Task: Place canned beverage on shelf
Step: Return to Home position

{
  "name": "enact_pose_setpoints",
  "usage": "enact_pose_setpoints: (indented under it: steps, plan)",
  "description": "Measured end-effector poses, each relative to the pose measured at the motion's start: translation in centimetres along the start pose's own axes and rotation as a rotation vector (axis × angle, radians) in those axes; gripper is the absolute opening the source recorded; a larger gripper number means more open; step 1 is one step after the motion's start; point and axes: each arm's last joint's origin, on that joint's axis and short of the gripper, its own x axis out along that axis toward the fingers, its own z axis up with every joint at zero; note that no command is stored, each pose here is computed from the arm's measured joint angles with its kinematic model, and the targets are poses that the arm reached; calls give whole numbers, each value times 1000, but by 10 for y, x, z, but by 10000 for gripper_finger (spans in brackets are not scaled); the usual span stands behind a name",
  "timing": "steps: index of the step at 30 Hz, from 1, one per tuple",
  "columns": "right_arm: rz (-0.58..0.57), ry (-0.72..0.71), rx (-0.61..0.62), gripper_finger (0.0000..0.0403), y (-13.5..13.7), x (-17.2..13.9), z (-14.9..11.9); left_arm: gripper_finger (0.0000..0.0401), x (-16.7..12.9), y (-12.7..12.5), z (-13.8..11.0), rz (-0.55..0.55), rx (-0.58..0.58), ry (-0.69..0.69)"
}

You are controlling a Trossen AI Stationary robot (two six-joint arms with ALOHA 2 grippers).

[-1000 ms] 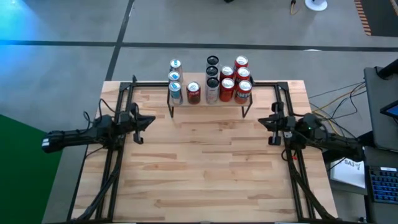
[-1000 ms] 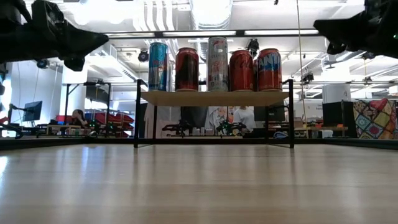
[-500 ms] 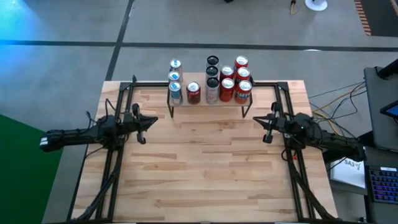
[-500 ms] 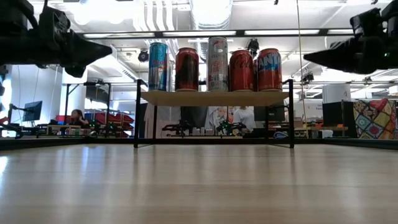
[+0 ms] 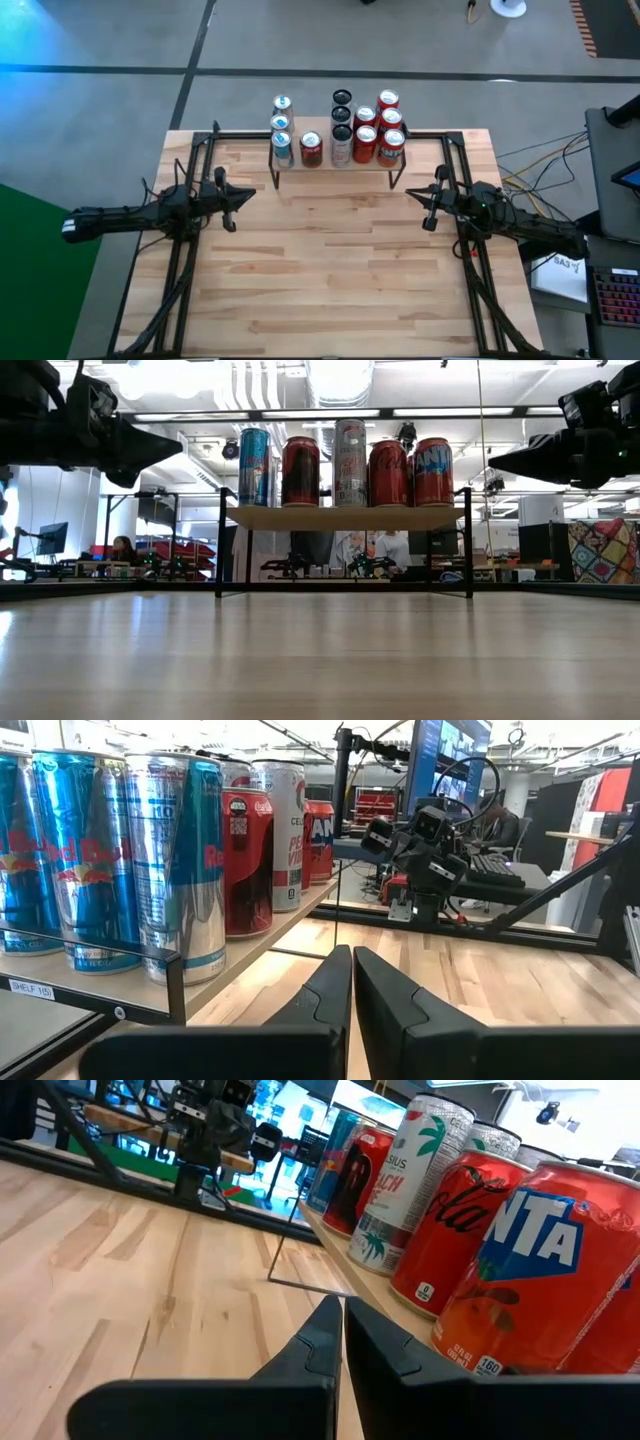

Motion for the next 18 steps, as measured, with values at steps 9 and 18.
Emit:
enact_pose_setpoints:
  steps: [9,18]
  plan:
    - [0,0,1,9,0,0,0,0,1,0,-1,1,2,15]
    - [0,0,0,9,0,0,0,0,2,0,-3,1,4,31]
